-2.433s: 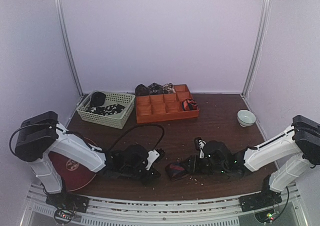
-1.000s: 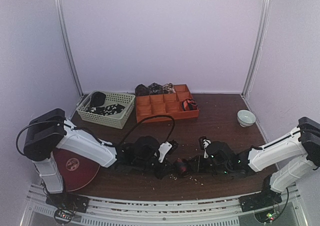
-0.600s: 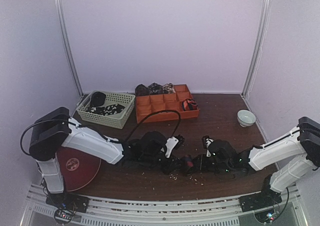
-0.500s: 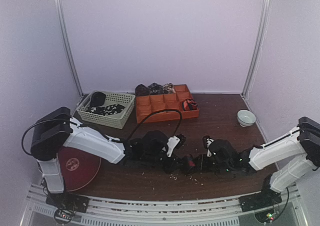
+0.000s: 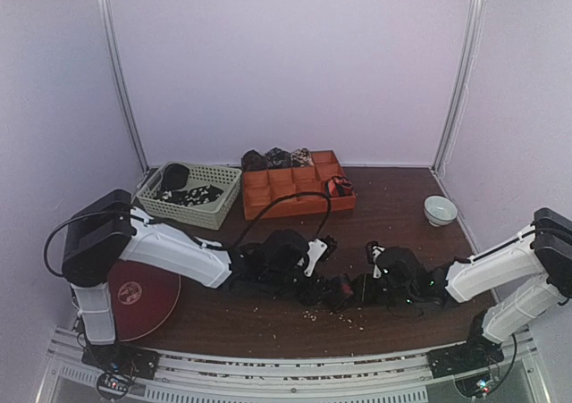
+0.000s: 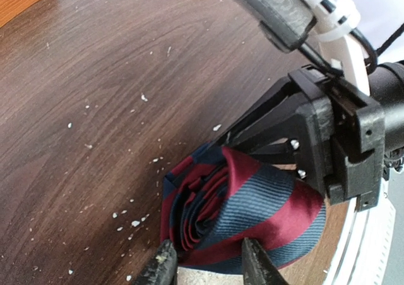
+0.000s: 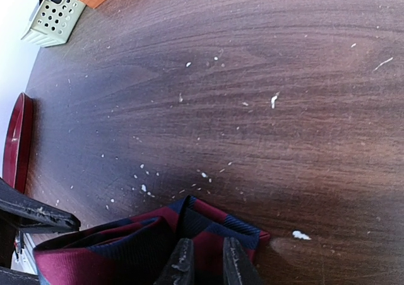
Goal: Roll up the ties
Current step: Roll the tie at the center of the board.
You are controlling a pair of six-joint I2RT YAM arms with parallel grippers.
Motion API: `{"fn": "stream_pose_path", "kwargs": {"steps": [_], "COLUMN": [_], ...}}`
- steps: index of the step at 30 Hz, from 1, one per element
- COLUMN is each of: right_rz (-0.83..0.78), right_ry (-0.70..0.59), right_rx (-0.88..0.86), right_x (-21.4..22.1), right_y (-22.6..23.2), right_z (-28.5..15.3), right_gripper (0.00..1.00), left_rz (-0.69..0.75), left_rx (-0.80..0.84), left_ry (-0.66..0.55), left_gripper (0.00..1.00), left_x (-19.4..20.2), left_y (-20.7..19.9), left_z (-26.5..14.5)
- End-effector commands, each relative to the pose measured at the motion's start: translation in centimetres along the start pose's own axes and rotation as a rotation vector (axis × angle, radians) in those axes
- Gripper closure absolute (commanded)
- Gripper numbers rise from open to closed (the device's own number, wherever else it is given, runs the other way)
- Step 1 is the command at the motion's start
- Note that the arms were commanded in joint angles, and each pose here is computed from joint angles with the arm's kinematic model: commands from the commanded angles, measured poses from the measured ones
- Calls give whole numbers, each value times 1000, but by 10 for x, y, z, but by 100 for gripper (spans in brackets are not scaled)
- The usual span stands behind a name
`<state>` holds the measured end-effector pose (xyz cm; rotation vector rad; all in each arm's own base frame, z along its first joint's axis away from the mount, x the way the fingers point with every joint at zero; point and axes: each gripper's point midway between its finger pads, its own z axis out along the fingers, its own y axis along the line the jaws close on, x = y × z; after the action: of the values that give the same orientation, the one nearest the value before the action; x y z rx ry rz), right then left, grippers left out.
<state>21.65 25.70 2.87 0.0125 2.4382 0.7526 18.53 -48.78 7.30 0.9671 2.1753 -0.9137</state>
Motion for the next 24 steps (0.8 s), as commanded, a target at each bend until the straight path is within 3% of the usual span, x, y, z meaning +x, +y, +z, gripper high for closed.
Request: {"fn": "stream_pose_path", "kwargs": {"steps": [1,11,19,24], "right_rz": [-12,-4,32,12], "right_ry": [-15,-60,-77,-57], "right_rx": [19,88,-171,-182], "right_x": [-5,-28,-38,-36], "right_y": [-8,-21,27,32], "right_z": [-4,-27,-58,-58], "right_gripper": [79,65,42,37], "left_rz": [-14,-31,-29,-34], "left_rx": [-43,-73,-78,-80], "left_ry": [15,14,15,15], "left_gripper": [62,61,61,61], "left_x": [2,-1,-7,-9], "left_y": [6,10,10,10], "left_z": [4,7,14,15]}}
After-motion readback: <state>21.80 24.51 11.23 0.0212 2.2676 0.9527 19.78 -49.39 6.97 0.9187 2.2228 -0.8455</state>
